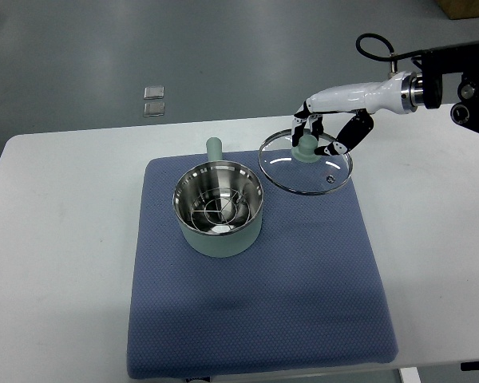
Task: Open lid and place right of pot
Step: 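Carry the lid beside the pot and lower it onto the cushion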
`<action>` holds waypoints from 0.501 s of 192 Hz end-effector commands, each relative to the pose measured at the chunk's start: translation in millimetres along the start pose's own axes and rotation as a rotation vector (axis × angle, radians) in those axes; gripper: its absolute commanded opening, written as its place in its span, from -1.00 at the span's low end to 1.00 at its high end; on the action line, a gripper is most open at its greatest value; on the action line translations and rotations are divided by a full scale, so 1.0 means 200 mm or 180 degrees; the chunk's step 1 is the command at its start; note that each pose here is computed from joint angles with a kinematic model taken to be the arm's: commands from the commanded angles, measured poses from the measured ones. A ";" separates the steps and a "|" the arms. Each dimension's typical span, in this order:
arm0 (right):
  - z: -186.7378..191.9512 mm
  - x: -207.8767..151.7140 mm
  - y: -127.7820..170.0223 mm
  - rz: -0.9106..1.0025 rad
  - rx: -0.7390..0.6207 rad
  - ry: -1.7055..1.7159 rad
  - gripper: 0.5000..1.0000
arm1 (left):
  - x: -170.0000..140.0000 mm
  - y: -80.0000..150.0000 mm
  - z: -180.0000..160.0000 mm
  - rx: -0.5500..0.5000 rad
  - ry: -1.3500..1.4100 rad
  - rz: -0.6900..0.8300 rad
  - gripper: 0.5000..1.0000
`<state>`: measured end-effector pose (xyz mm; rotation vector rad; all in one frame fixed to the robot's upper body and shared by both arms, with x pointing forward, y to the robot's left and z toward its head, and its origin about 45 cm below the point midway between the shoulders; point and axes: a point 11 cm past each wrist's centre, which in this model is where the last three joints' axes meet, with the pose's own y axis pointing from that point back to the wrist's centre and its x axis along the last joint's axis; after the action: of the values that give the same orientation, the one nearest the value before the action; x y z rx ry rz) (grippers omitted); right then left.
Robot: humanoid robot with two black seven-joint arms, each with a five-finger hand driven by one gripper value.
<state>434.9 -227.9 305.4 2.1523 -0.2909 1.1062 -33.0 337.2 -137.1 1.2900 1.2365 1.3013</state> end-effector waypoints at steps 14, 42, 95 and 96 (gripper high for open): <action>0.06 -0.15 -0.01 0.0018 0.0007 -0.0210 -1.00 | 0.00 0.00 0.00 -0.0003 0.0000 0.0000 1.00; 0.09 -0.26 -0.03 0.0026 0.0015 -0.0327 -1.00 | 0.00 0.00 0.00 -0.0003 0.0000 0.0005 1.00; 0.11 -0.43 -0.07 0.0034 0.0014 -0.0463 -0.71 | 0.00 0.00 0.00 -0.0003 0.0000 0.0000 1.00; 0.11 -0.44 -0.08 0.0027 0.0022 -0.0471 -0.70 | 0.00 0.00 0.00 -0.0003 0.0000 0.0000 1.00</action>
<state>407.1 -246.1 233.0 2.2286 -0.3655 0.9692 -32.9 337.2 -137.1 1.2900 1.2358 1.3020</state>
